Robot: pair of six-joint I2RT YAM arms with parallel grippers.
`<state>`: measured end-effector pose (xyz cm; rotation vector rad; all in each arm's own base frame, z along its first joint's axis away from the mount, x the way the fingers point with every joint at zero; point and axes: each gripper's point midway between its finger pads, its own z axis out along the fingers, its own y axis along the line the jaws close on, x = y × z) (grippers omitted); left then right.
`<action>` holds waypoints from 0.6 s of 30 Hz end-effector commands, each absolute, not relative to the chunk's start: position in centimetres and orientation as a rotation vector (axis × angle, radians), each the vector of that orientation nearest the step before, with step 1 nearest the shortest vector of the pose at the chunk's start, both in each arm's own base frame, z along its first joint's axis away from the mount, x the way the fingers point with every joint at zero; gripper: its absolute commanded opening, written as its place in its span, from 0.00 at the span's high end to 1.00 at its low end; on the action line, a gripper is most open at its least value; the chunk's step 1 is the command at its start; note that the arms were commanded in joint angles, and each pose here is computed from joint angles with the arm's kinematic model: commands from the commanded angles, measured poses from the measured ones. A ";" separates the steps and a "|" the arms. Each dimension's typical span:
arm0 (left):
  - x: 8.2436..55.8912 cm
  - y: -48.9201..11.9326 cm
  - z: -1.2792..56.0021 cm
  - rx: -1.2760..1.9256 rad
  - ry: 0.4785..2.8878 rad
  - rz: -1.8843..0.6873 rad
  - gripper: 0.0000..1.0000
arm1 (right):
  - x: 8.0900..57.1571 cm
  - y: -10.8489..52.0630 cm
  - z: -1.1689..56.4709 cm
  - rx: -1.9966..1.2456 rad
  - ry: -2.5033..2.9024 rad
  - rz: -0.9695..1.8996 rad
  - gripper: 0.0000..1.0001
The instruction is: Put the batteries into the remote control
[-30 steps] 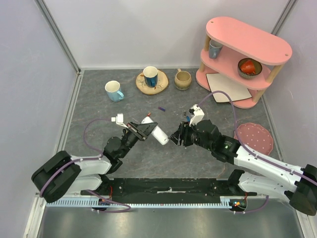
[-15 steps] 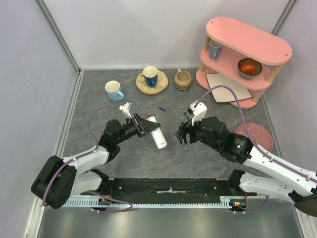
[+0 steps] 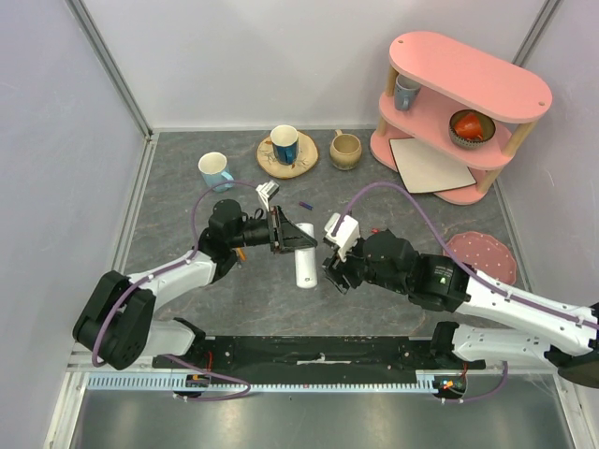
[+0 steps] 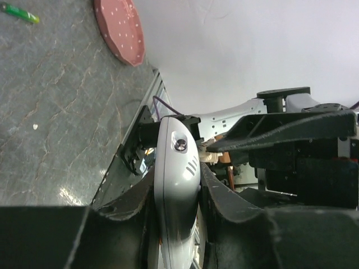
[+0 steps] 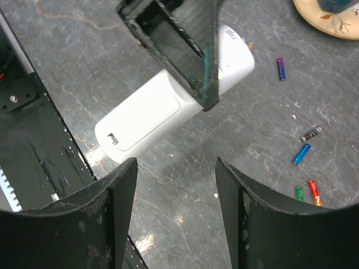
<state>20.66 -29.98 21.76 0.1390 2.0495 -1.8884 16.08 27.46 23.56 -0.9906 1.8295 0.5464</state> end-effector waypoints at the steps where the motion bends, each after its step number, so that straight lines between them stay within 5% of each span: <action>1: 19.9 -30.1 22.0 0.201 2.104 -1.928 0.98 | 15.1 28.7 24.0 -1.104 1.747 0.558 0.35; 18: 20.6 -30.1 20.2 0.052 2.239 -1.888 0.98 | 14.2 30.9 24.0 -1.082 1.657 0.506 0.36</action>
